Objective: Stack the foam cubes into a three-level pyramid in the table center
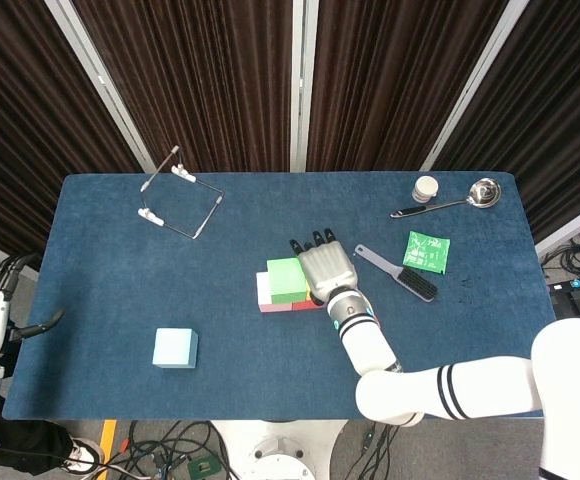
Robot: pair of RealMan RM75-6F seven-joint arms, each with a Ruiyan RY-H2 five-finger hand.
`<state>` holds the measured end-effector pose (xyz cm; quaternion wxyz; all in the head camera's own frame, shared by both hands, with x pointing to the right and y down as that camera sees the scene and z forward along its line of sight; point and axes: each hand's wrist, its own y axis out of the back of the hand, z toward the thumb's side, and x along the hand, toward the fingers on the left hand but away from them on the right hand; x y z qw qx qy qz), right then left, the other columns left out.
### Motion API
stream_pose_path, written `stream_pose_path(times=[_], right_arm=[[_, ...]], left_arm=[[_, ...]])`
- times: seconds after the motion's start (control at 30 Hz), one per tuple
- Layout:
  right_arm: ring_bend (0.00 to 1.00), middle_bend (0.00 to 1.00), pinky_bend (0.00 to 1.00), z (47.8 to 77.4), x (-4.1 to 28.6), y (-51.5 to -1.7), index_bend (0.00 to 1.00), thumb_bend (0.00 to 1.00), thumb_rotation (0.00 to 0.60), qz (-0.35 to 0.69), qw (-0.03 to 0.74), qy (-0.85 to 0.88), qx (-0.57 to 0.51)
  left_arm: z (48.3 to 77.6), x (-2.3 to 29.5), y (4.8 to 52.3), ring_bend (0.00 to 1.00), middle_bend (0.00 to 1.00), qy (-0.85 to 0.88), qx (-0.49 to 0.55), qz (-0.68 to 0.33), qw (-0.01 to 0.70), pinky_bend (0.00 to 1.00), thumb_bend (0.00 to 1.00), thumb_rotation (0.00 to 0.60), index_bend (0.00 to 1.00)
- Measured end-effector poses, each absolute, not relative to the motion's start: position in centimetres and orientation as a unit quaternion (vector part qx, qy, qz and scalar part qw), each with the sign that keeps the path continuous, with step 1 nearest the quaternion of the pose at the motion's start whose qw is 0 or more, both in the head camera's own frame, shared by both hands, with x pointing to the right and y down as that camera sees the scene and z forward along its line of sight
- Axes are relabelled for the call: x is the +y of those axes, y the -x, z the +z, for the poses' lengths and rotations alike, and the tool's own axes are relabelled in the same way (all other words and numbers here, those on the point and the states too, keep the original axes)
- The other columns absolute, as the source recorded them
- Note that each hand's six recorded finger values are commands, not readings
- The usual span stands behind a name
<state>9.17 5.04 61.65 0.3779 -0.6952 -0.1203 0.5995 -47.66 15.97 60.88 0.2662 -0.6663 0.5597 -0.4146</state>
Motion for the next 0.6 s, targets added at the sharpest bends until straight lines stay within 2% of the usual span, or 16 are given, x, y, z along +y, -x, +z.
stream_pose_path(times=[0.3,0.6], right_arm=[[0.0,0.16,0.0,60.9,5.0,-9.3,0.0,0.21,0.6,0.595,0.374,0.7,-0.125],[0.0,0.15,0.0,58.8,4.6,-8.9,0.0,0.18,0.6,0.572,0.373,0.718,-0.134]], left_arm=[[60.9,15.9,47.5,0.04,0.12,0.668,0.559,-0.414,0.267,0.11,0.19,0.6,0.12],[60.7,15.9,47.3,0.04,0.12,0.669,0.558,-0.411,0.269,0.11,0.2,0.6,0.12]])
